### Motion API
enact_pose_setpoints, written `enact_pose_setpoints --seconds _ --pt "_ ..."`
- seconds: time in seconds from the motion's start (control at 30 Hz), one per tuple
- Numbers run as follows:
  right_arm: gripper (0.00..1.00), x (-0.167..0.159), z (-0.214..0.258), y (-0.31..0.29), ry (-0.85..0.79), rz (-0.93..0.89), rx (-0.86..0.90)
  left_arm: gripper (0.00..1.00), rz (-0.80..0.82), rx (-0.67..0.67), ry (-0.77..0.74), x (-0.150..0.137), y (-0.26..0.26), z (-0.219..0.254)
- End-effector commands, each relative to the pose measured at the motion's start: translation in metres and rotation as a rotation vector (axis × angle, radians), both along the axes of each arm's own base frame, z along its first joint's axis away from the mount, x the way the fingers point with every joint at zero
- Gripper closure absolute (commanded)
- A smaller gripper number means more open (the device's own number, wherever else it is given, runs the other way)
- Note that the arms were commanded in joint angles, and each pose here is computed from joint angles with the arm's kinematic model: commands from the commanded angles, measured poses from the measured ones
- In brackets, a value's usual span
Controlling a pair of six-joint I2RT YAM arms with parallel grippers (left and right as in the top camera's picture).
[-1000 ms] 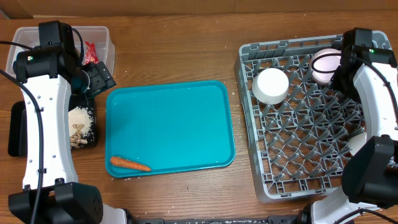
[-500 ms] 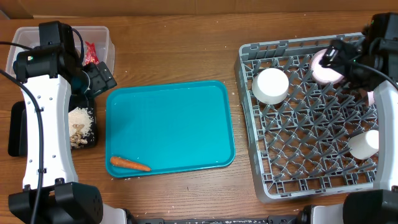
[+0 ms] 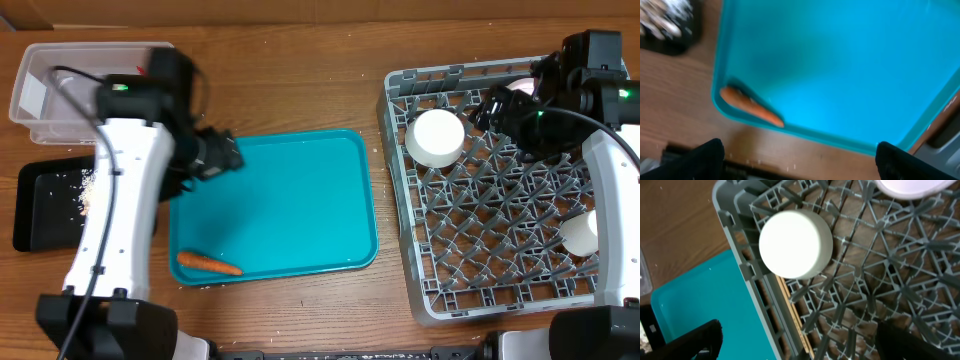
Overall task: Sort waste into correct bins and load items into the dishwasher
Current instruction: 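Reach the left gripper to the carrot and grasp it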
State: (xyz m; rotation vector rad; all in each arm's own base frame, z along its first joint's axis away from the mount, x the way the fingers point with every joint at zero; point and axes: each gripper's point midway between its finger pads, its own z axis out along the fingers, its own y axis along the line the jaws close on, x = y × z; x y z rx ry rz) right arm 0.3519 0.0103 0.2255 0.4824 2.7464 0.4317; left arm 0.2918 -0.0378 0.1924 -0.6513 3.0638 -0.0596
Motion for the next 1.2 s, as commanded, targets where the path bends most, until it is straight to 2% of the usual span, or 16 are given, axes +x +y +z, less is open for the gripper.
enact_pose_setpoints --seconds 0.0,0.07,0.17,0.27,0.53,0.67,0.83,1.17 --pt "0.00 -0.007 -0.002 0.003 0.014 0.059 -0.011 0.00 -0.031 0.057 0.081 -0.030 -0.025 -0.005" --pt "0.00 -0.012 -0.003 0.003 0.030 0.073 -0.016 0.00 -0.027 0.159 0.120 -0.046 -0.022 -0.002" --pt "0.00 -0.015 -0.005 0.001 0.047 0.068 -0.025 0.00 -0.017 0.154 0.103 -0.066 -0.035 0.001" --pt "0.00 -0.016 -0.005 0.001 0.050 0.068 -0.024 0.00 0.061 0.206 0.069 -0.084 -0.017 -0.005" --pt "0.00 -0.016 -0.005 0.001 0.051 0.068 -0.024 0.00 0.213 0.081 0.097 -0.083 0.006 -0.058" --pt "0.00 -0.016 -0.005 0.001 0.050 0.068 -0.024 0.00 0.413 -0.005 0.127 -0.085 0.033 -0.100" --pt "0.00 -0.017 -0.005 0.001 0.054 0.068 -0.024 0.00 0.552 -0.084 0.134 -0.090 0.048 -0.125" --pt "0.00 -0.015 -0.005 0.001 0.047 0.068 -0.025 0.00 0.602 -0.052 0.081 -0.092 0.060 -0.164"
